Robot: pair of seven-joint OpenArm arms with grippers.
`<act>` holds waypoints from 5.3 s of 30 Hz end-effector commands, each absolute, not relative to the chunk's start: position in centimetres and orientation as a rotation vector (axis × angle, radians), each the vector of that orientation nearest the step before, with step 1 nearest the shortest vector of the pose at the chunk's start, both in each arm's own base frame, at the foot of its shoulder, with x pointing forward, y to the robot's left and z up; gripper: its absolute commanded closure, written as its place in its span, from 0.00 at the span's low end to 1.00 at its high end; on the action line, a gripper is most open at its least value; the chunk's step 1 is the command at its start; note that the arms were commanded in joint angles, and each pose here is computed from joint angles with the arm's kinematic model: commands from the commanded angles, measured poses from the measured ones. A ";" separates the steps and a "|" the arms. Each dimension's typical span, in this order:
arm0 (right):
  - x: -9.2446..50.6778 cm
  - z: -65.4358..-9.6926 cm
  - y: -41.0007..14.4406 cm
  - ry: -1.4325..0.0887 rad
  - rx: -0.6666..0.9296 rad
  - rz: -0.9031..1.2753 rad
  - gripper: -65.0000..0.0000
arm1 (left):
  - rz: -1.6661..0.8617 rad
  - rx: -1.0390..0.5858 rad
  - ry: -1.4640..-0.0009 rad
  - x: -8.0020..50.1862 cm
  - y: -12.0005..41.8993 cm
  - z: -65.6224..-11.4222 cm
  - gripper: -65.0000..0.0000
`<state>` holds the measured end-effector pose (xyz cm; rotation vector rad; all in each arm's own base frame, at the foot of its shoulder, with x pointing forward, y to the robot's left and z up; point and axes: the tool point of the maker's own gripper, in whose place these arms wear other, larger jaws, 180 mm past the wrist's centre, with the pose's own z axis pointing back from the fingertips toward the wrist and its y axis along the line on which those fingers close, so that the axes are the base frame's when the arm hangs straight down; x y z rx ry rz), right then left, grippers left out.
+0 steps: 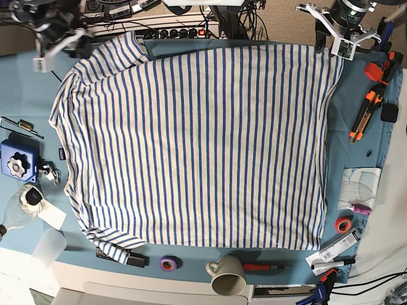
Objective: Fold the T-shirt properly
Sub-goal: 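Move both grippers down to the shirt's collar-edge corners, then grasp the collar-edge corners of the shirt with both grippers, then lift the collar edge and fold it toward the hem with both grippers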
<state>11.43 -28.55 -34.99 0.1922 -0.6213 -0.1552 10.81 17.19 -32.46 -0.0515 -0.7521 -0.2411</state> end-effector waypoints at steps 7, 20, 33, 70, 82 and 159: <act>11.5 -30.3 -33.2 -0.786 0.109 -0.244 0.73 | -0.246 -0.054 -0.777 11.0 17.1 -31.7 0.71; 11.0 -29.8 -33.9 -0.792 0.077 -0.220 1.00 | -0.246 -0.054 -0.776 11.0 17.1 -31.7 0.71; 10.9 -29.9 -32.4 -0.778 0.132 -0.124 0.44 | -0.229 -0.078 -0.786 11.1 16.8 -31.6 0.71; 11.7 -38.9 -25.9 -0.586 0.410 -0.215 0.44 | -0.087 -0.017 -0.743 13.3 19.0 -32.8 0.52; 11.6 -39.0 -25.9 -0.579 0.410 -0.213 0.44 | 0.068 0.001 -0.579 13.6 21.7 -39.0 0.52; 14.6 -20.3 -34.7 -1.015 -0.176 -0.050 1.00 | -0.042 0.039 -0.833 17.5 26.0 -29.7 1.00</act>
